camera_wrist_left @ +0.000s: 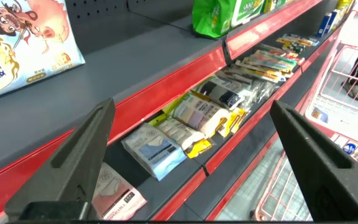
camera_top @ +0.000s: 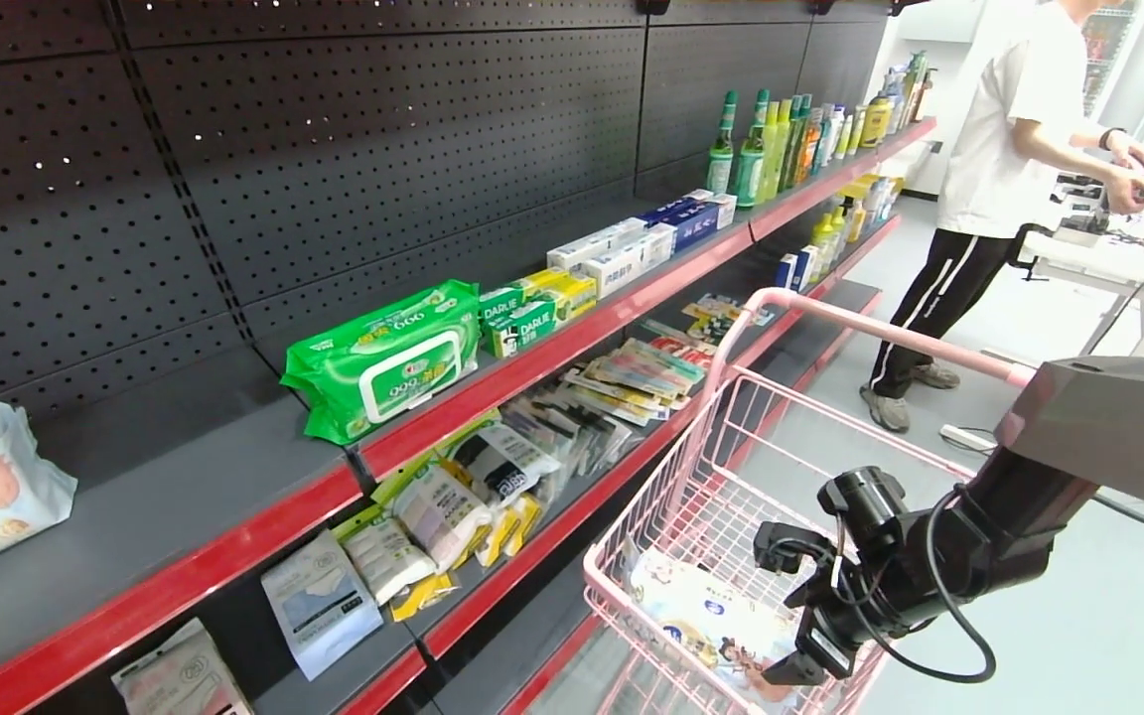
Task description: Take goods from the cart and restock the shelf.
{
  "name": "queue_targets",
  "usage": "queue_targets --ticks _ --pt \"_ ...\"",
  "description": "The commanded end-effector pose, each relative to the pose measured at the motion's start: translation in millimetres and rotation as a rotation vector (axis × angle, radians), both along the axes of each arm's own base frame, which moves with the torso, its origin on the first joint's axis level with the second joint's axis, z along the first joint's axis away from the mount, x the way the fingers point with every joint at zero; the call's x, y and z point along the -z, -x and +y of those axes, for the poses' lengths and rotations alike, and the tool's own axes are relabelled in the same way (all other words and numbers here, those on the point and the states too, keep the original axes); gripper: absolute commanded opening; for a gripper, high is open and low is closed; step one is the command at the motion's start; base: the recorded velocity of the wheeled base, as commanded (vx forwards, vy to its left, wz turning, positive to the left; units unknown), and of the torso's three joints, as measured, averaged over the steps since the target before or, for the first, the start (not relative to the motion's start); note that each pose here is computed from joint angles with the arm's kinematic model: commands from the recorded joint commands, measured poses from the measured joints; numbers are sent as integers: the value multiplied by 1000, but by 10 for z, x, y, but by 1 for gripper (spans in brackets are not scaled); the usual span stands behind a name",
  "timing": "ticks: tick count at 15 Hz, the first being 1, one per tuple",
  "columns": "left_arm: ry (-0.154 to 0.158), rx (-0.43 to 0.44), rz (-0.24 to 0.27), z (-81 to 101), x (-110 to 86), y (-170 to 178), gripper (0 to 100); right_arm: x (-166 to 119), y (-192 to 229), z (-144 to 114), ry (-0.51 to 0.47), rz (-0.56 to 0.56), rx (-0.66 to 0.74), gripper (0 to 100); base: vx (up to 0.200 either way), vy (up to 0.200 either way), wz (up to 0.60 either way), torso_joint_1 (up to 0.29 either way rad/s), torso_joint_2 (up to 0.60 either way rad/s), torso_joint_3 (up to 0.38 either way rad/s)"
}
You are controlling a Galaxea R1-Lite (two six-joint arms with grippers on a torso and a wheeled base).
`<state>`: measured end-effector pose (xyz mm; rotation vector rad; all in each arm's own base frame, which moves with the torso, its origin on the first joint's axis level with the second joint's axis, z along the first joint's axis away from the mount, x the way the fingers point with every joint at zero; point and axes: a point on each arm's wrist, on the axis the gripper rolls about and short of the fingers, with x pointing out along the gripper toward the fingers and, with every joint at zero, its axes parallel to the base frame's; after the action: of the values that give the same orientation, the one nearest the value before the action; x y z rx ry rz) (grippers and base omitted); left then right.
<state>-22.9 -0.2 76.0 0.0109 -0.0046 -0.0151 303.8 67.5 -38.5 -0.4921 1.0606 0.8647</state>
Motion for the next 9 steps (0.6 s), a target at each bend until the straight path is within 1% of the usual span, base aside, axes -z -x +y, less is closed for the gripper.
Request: queue_targets --ticks 1,4,5,6,9 --pt "0 0 1 0 2 -1 100 -17 -34 -82 2 -14 16 100 0 0 0 0 0 0" --pt "0 0 0 0 -2 0 100 27 -128 -186 4 -28 33 100 0 0 0 0 0 0" --pt "0 0 1 0 2 -1 100 55 -138 -206 -7 -23 30 100 0 0 0 0 0 0" --pt "0 0 0 0 -2 0 100 77 -145 -231 -44 -15 19 100 0 0 0 0 0 0" --pt "0 0 0 0 -2 0 100 102 -146 -258 -80 -1 19 100 0 0 0 0 0 0"
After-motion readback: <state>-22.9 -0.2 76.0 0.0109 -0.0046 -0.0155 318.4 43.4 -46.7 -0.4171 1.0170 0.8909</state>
